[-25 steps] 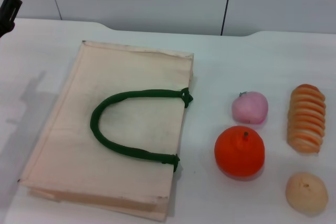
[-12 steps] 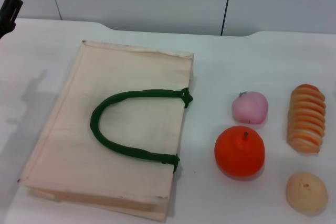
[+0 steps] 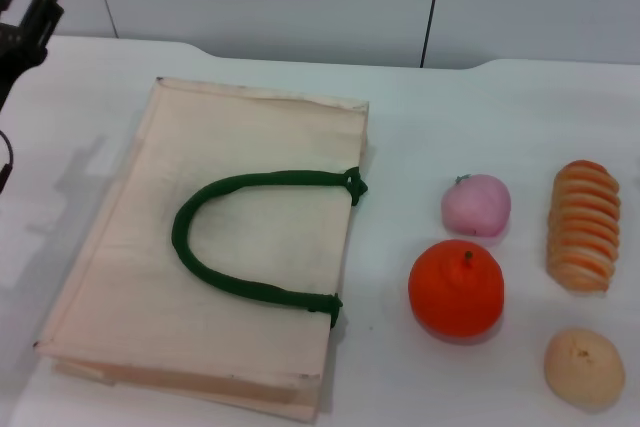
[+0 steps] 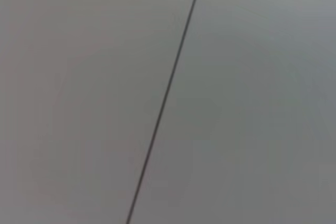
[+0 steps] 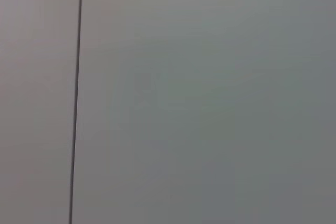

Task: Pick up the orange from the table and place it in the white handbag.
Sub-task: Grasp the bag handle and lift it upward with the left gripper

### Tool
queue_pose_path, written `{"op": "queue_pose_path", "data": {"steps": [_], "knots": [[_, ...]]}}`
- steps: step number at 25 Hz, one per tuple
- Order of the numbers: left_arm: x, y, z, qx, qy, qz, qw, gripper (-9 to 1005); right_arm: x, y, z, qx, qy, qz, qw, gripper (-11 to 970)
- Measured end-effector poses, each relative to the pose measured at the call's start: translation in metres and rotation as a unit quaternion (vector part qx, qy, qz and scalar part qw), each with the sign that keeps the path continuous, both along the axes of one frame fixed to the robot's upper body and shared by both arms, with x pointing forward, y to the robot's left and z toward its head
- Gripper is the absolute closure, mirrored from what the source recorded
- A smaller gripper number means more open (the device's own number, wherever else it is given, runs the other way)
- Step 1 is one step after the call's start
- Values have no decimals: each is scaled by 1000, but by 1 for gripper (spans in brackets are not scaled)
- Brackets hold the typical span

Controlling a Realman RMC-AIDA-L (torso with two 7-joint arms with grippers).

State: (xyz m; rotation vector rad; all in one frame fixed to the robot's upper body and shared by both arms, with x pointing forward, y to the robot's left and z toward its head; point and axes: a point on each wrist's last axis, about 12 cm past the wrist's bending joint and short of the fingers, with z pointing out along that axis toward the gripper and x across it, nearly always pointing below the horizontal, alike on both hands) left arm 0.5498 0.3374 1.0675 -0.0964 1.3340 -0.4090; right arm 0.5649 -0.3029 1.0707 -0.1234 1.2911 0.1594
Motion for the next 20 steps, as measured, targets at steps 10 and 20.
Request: {"op": "queue_pose_path", "data": {"steps": [10, 20], "knots": [[7, 13, 10, -39, 47, -75, 995, 282, 2, -2, 1, 67, 26, 52, 996, 157], [18, 19, 21, -34, 126, -147, 980, 282, 13, -6, 7, 91, 83, 132, 984, 157]]}}
